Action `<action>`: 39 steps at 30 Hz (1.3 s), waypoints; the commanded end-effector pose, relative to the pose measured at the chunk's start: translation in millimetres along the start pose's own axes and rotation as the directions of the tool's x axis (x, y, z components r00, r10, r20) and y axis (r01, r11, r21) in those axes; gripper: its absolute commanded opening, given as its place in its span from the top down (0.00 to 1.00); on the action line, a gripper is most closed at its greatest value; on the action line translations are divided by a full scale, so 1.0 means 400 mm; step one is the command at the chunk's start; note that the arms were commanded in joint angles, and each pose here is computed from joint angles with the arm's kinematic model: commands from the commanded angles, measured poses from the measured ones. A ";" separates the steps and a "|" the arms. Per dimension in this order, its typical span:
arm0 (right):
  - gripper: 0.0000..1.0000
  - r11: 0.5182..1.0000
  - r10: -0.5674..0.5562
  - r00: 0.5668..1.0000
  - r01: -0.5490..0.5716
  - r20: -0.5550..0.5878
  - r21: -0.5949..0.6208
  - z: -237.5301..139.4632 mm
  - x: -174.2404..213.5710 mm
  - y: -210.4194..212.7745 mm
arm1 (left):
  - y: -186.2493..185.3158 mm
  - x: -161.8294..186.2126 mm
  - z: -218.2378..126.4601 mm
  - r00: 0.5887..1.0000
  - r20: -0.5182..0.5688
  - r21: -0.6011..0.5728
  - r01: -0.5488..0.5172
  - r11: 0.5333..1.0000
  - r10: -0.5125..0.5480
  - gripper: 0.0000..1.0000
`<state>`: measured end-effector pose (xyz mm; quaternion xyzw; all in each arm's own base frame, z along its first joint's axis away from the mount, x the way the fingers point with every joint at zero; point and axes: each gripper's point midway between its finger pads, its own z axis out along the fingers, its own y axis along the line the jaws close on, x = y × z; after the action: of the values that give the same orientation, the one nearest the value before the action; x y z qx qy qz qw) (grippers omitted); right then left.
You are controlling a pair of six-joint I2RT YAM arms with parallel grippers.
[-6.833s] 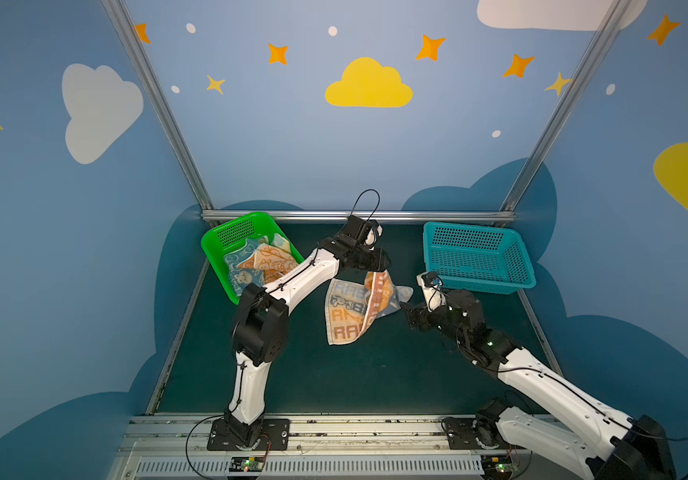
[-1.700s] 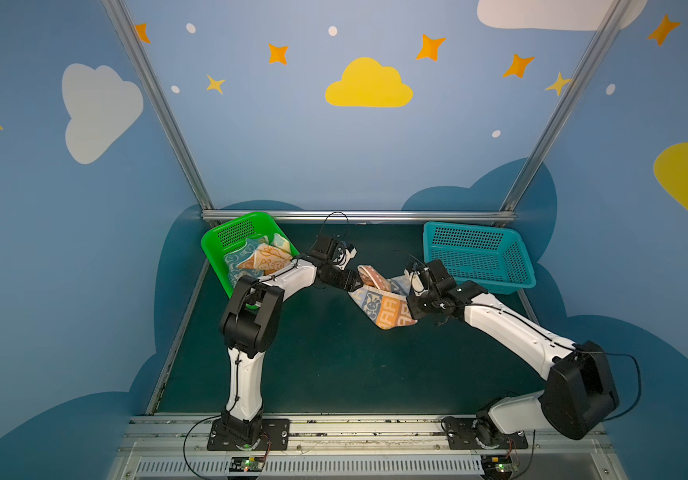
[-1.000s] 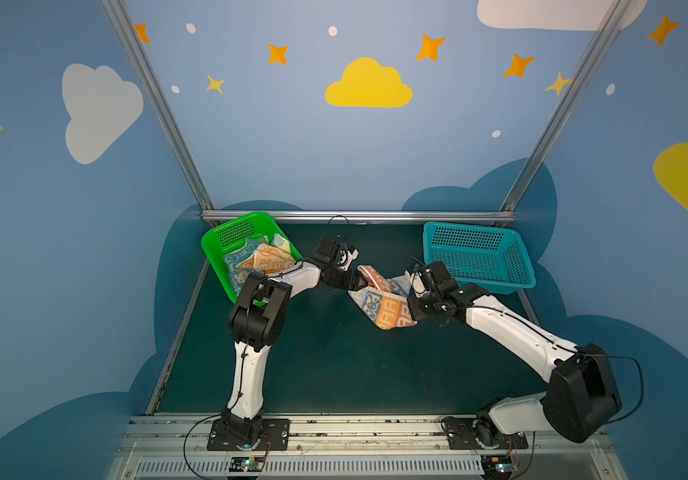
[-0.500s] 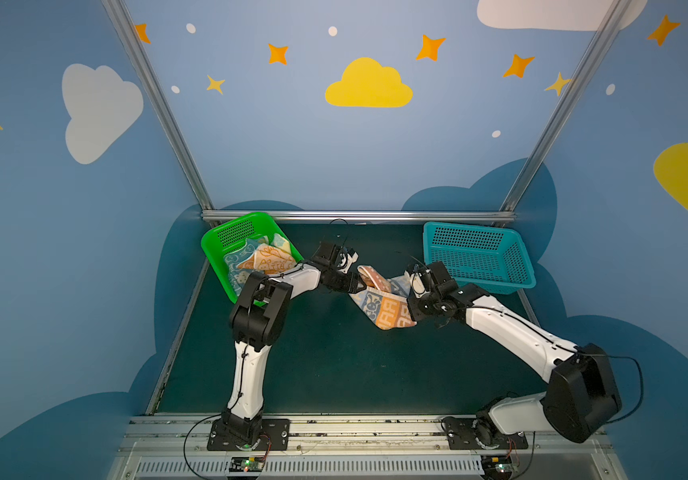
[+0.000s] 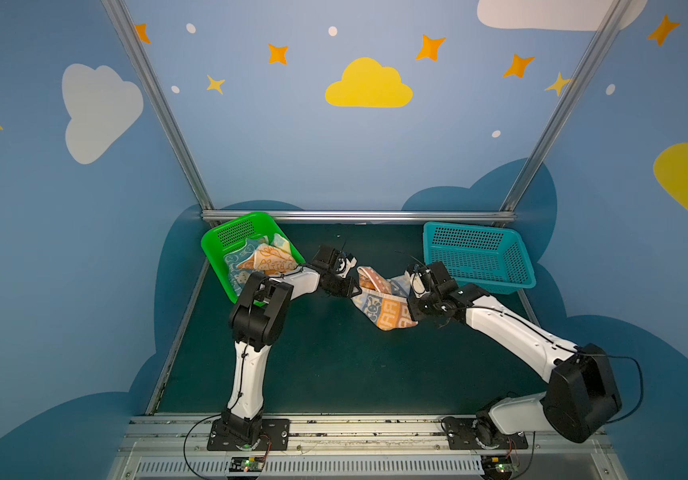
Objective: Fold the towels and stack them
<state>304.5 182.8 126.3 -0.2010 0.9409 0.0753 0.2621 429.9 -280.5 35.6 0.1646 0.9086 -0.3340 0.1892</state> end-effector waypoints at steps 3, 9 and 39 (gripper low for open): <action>1.00 1.000 0.020 1.000 -0.020 -0.001 0.010 -0.005 0.008 -0.009 | -0.021 -0.010 -0.015 1.000 0.014 0.013 -0.016 1.000 0.016 0.82; 1.00 1.000 0.025 1.000 -0.025 0.003 0.017 -0.005 -0.001 -0.011 | -0.038 -0.024 -0.039 0.999 0.039 -0.001 -0.030 1.000 0.030 0.96; 1.00 0.994 -0.102 0.743 0.050 0.661 0.098 -0.472 -0.531 -0.082 | -0.401 -0.397 -0.746 0.795 0.540 -0.302 -0.124 0.945 0.277 0.96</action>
<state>402.1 180.1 339.3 -0.1749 0.8320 0.0896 0.5188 448.3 -236.6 375.8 0.1217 0.8257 -0.2430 0.4943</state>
